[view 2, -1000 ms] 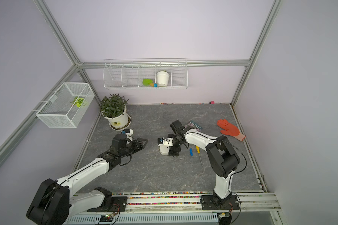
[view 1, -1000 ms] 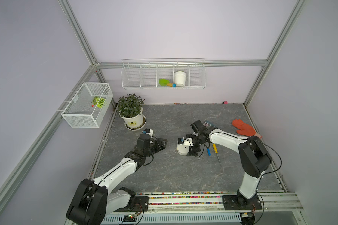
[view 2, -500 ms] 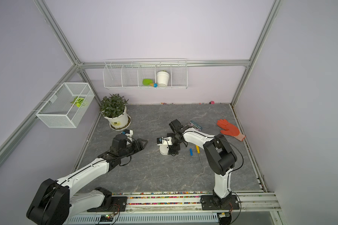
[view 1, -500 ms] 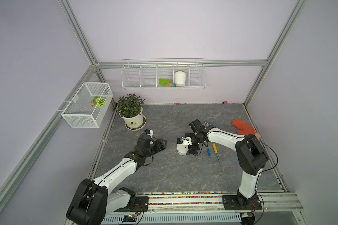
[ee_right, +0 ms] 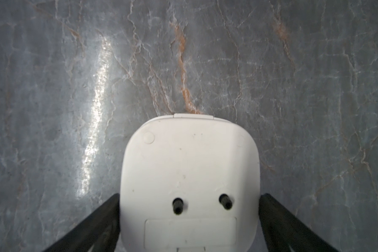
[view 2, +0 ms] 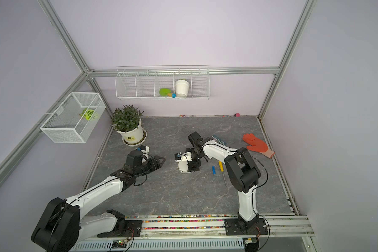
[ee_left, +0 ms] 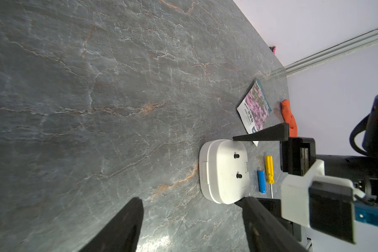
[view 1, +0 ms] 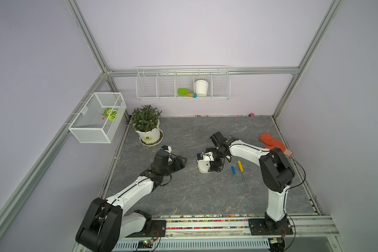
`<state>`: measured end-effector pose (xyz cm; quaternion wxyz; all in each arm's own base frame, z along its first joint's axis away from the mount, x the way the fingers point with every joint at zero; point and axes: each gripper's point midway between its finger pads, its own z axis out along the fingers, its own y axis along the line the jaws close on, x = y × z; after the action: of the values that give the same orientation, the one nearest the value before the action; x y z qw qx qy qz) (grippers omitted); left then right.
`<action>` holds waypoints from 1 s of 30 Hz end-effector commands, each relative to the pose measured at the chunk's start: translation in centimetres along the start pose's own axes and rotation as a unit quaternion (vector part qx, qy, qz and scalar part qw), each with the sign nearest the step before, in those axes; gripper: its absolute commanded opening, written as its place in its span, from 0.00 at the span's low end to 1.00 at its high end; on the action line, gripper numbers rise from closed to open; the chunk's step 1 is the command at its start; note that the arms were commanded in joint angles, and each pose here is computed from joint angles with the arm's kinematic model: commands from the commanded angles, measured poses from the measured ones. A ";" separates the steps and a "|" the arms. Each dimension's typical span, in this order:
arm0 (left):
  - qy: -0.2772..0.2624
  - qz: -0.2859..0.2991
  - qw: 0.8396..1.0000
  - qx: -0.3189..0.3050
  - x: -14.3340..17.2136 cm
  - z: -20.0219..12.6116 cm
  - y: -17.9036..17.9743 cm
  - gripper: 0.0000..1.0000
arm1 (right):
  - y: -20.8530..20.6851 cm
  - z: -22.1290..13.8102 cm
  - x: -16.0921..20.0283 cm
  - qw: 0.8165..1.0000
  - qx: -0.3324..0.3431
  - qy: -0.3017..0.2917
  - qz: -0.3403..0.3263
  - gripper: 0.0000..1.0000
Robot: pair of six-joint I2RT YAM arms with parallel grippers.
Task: Remove the battery from the alarm
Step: Adjust the alarm at the center of the board.
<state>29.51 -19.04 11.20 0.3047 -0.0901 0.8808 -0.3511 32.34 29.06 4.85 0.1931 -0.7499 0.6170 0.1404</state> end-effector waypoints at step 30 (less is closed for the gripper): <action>0.022 0.008 0.999 0.028 0.1 1.2 -1.0 0.79 | 3.7 3.4 2.7 0.986 -0.119 0.115 0.022 0.98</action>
<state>29.34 -20.18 10.17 0.2791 -0.0763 0.8830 -0.3696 32.77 30.05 4.19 0.1359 -0.7666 0.6158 0.1214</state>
